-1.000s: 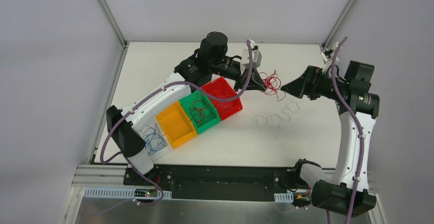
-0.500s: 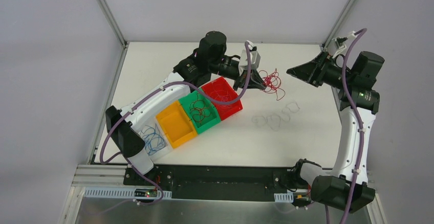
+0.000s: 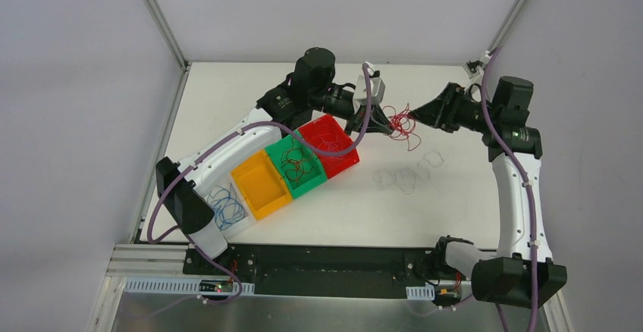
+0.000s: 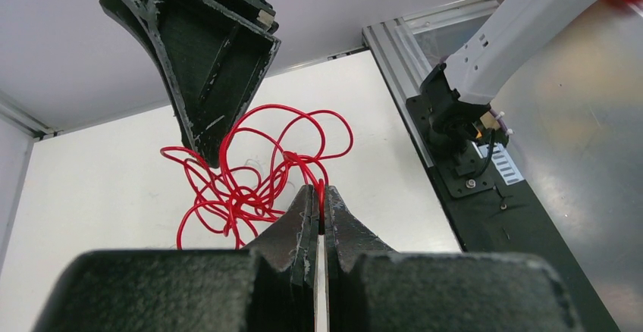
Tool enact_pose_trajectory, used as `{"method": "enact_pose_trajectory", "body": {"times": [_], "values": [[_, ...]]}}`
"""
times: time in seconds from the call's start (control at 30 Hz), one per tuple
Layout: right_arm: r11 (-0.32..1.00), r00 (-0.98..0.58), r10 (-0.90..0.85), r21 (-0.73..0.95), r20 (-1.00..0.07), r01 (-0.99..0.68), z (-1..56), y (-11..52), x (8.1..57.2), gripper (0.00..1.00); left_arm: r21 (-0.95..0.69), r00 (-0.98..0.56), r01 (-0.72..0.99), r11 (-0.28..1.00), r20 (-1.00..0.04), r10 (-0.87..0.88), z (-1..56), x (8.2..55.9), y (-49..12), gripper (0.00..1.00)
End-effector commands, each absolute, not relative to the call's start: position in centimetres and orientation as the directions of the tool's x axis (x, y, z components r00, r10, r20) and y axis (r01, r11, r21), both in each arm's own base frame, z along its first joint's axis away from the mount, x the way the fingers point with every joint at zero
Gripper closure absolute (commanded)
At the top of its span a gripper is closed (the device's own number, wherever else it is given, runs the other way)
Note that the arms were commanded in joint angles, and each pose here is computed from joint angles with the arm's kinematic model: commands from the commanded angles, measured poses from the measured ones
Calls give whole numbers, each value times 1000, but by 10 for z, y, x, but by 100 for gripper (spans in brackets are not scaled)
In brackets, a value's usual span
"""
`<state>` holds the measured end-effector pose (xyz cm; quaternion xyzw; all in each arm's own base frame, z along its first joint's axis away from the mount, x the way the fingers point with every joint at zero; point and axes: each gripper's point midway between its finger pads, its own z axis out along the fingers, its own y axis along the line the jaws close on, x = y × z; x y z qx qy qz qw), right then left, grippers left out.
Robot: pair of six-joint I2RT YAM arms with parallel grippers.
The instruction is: Untangle the cables
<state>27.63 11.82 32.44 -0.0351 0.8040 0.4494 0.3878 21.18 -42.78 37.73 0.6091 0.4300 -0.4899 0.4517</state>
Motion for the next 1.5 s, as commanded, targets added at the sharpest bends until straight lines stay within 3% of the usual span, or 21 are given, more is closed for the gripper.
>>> {"method": "enact_pose_trajectory", "body": {"times": [0.0,0.3,0.43,0.57,0.77,1.0,1.23,1.47], "values": [[665,-641,248,609,-727,-433,319,119,289,48,232,238,943,-240,-971,-2,406,203,-416,100],[678,-602,206,556,-771,-481,316,136,301,56,241,241,946,-217,-970,-30,417,203,-416,100],[714,-571,231,536,-788,-451,317,134,314,76,229,228,951,-206,-973,-26,418,204,-416,100],[853,-551,186,412,-813,-320,287,101,336,100,215,213,962,-168,-977,-28,428,205,-411,100],[931,-611,198,343,-767,-128,233,35,358,100,191,187,980,-58,-979,-80,477,210,-392,100],[956,-686,236,291,-688,37,176,-39,370,100,115,149,978,174,-969,-196,555,256,-346,100],[951,-707,289,280,-646,132,155,-84,386,100,136,234,932,337,-934,-271,608,276,-305,100],[925,-674,343,359,-655,123,173,-92,405,100,168,266,920,353,-932,-248,605,272,-296,100]]}}
